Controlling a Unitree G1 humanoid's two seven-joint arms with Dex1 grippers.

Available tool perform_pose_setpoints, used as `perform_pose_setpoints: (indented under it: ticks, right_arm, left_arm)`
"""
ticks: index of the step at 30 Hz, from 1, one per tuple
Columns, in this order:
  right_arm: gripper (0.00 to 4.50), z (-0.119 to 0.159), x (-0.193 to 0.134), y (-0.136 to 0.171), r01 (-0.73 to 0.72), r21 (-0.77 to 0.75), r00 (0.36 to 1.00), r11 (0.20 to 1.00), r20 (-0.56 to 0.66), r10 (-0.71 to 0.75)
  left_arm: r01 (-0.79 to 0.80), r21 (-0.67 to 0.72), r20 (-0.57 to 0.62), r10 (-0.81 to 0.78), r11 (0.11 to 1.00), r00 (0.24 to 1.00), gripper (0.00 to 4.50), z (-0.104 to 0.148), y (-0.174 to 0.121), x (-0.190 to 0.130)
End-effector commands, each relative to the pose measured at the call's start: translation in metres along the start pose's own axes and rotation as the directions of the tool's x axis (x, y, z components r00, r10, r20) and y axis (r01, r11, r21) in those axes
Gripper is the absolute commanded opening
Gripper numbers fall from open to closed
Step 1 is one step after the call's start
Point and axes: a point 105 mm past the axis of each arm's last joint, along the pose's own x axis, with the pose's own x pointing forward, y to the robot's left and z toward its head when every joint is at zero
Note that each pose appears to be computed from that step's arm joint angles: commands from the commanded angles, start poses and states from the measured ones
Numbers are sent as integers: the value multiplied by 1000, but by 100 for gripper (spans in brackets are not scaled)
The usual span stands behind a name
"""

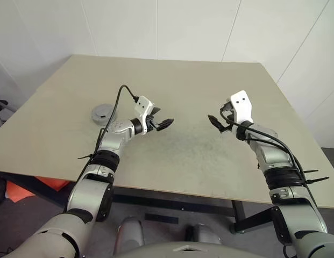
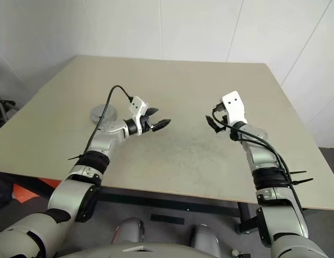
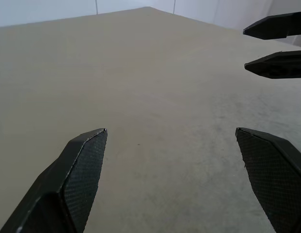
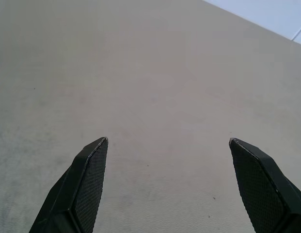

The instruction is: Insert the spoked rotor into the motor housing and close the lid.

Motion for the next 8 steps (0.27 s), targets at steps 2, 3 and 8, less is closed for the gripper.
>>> perform_pose_setpoints:
  ticks: [2,3,8]
  right_arm:
    - [450,22,1,-11,39,-35,997,999,73,-36]
    - [450,22,1,-11,41,-37,997,998,72,-38]
    - [450,22,-1,-15,55,-43,996,998,75,-52]
  left_arm:
    - [0,47,31,-1,999,1000,449,12,-1,2]
    - [-1,48,30,0,999,1000,449,12,-1,2]
    - [-8,53,32,6,999,999,449,14,1,5]
